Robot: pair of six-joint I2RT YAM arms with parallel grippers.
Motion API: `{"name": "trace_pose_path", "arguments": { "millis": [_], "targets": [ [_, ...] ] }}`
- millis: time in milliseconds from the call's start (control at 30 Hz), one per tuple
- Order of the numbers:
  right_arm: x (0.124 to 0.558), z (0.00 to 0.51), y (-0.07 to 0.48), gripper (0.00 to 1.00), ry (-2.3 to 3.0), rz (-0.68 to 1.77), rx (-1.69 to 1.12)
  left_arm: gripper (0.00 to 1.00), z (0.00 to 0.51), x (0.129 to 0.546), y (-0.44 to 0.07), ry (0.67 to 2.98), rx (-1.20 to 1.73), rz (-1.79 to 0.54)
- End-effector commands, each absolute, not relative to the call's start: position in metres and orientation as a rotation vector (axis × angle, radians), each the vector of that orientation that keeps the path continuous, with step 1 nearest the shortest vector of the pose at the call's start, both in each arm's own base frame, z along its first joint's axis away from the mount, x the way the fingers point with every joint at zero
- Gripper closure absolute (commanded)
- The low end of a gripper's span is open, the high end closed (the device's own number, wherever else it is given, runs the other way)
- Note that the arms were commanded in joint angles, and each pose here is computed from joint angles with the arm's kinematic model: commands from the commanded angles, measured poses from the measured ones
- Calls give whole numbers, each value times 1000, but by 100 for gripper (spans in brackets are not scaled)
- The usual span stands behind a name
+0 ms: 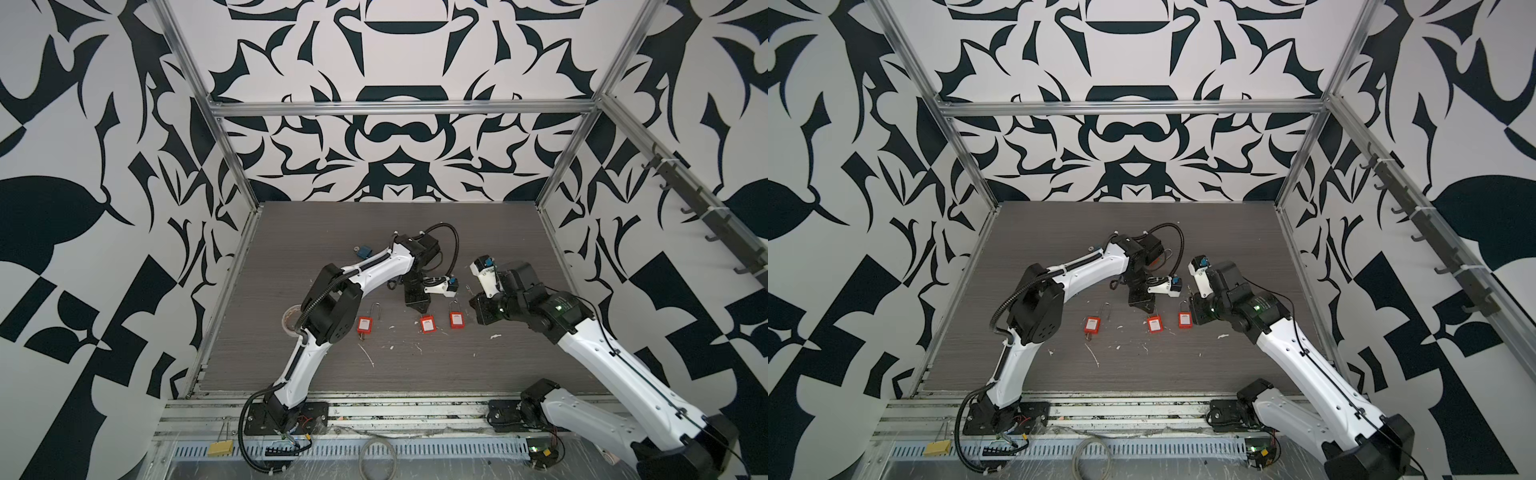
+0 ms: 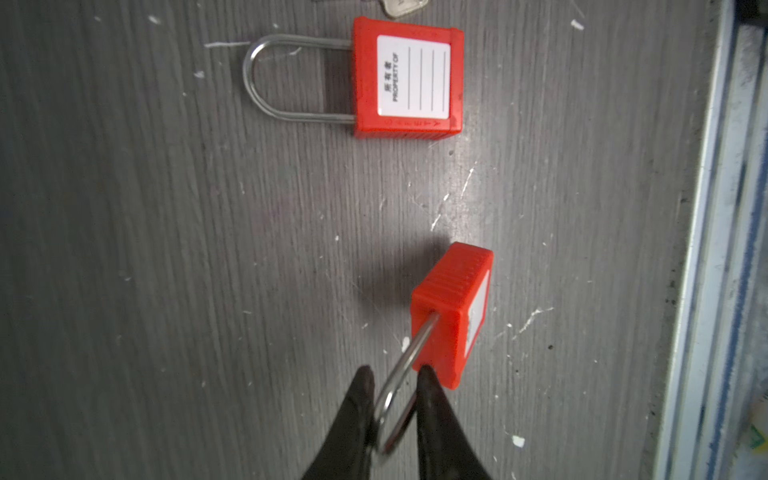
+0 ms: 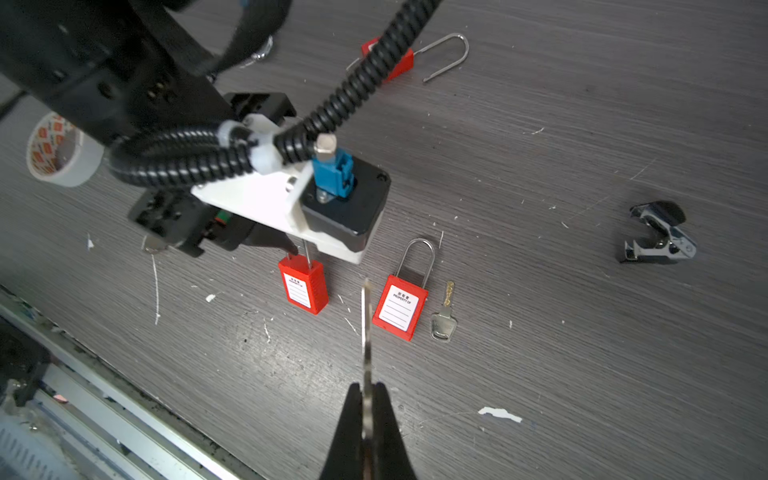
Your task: Lock with the key
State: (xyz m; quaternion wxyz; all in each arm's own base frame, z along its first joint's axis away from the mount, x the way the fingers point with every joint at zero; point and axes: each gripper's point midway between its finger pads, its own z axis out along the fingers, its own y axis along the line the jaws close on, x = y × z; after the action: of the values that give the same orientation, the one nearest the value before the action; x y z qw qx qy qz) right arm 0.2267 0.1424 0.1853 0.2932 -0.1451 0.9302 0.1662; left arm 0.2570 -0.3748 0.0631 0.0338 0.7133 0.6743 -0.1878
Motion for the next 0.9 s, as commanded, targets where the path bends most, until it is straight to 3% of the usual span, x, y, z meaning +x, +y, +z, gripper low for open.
{"name": "trace_pose_path", "arguments": {
  "millis": [0, 200, 400, 667, 867],
  "targets": [
    [224, 188, 143, 100, 2489, 497, -282, 73, 59, 259, -379, 2055, 2213, -564],
    [217, 182, 140, 100, 2530, 521, -209, 67, 59, 264, -390, 2060, 2176, -596],
    [212, 182, 144, 100, 2556, 564, -179, 49, 74, 276, -398, 2026, 2089, -615],
    [200, 166, 157, 100, 2656, 632, -166, 46, 138, 321, -385, 1973, 1677, -730],
    [205, 139, 183, 100, 2745, 633, -205, 46, 186, 318, -334, 1919, 1381, -811]
  ]
}}
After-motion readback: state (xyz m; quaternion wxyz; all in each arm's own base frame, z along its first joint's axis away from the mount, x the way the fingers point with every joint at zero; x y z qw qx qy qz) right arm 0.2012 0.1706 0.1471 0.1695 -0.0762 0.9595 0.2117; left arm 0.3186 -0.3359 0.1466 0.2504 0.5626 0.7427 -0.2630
